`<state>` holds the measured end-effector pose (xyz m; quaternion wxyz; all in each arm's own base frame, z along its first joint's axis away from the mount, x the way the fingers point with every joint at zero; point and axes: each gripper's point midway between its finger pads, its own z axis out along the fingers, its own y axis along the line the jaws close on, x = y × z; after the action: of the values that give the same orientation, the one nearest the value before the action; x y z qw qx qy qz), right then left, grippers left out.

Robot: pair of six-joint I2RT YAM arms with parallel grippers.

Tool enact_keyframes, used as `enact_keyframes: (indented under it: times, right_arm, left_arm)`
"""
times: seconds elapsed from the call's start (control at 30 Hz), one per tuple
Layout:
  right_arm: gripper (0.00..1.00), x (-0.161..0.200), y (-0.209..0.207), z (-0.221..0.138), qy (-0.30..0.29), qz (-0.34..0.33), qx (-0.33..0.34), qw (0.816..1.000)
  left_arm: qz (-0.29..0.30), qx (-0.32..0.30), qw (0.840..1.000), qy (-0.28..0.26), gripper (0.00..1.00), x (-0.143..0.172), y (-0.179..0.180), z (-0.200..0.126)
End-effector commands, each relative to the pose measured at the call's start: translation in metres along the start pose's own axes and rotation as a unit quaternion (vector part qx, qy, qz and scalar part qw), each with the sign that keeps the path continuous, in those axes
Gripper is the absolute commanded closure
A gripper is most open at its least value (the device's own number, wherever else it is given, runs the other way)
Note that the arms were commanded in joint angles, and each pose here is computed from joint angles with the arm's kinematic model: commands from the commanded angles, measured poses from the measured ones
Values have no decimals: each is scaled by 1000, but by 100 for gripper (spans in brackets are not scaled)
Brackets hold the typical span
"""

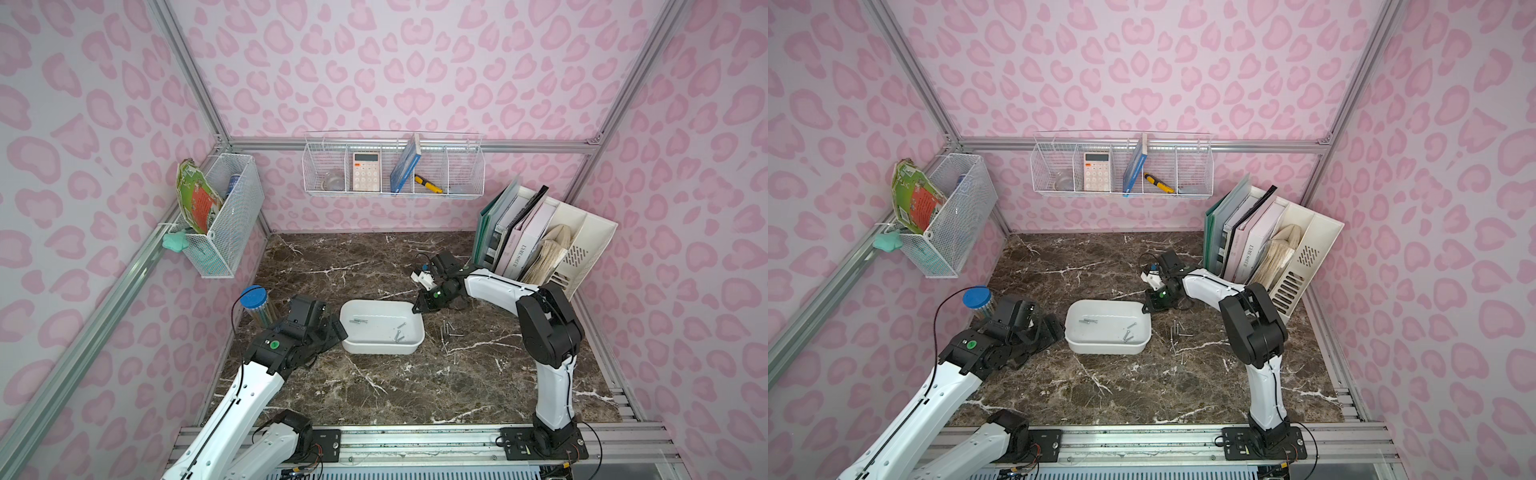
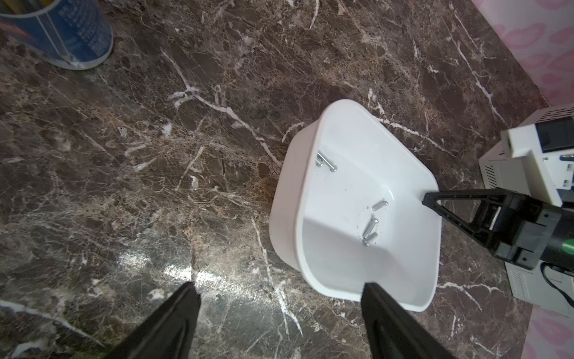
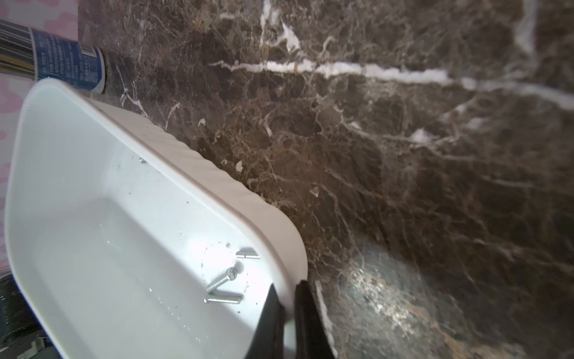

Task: Take out the screws from the storage box
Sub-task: Adjust the storage box at the center of the board.

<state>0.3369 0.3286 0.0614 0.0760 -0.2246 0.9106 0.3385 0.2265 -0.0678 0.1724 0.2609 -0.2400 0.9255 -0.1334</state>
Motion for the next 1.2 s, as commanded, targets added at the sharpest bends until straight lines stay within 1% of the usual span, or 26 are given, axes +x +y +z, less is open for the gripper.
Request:
enact_keyframes:
  times: [0.0,0.17,0.27,0.4,0.57,0.73,0.93,1.1,1.17]
  right_arm:
    - [100,7,3,1,10,13,-12,1000]
    - [100,2,-10,-4,-3,14,43,999]
    - [100,2,-14,-2,-4,12,54,998]
    - [100,1,-28,1,-3,13,108,994]
    - [100,-8,-20,-2,-20,-16,167,986]
    - [100,-14,-11,-3,-29,-37,191,981]
    - [100,-18,-9,-2,-24,-58,221,973]
    - [89,-24,1,-5,-40,-73,220,972]
    - [83,-26,4,-8,-44,-77,220,971]
  left_arm:
    - [5,-5,1000,2,14,-1,0,2]
    - [6,-12,1000,12,14,1,-1,12]
    - [6,-11,1000,18,14,2,-3,16]
    - [7,-14,1000,21,14,2,-3,23]
    - [4,-25,999,34,14,9,2,35]
    - [-1,-23,999,42,15,15,4,43]
    - [-4,-26,998,49,15,21,9,49]
    - [-3,-27,998,55,15,25,10,53]
    - [-3,-29,998,56,15,26,12,54]
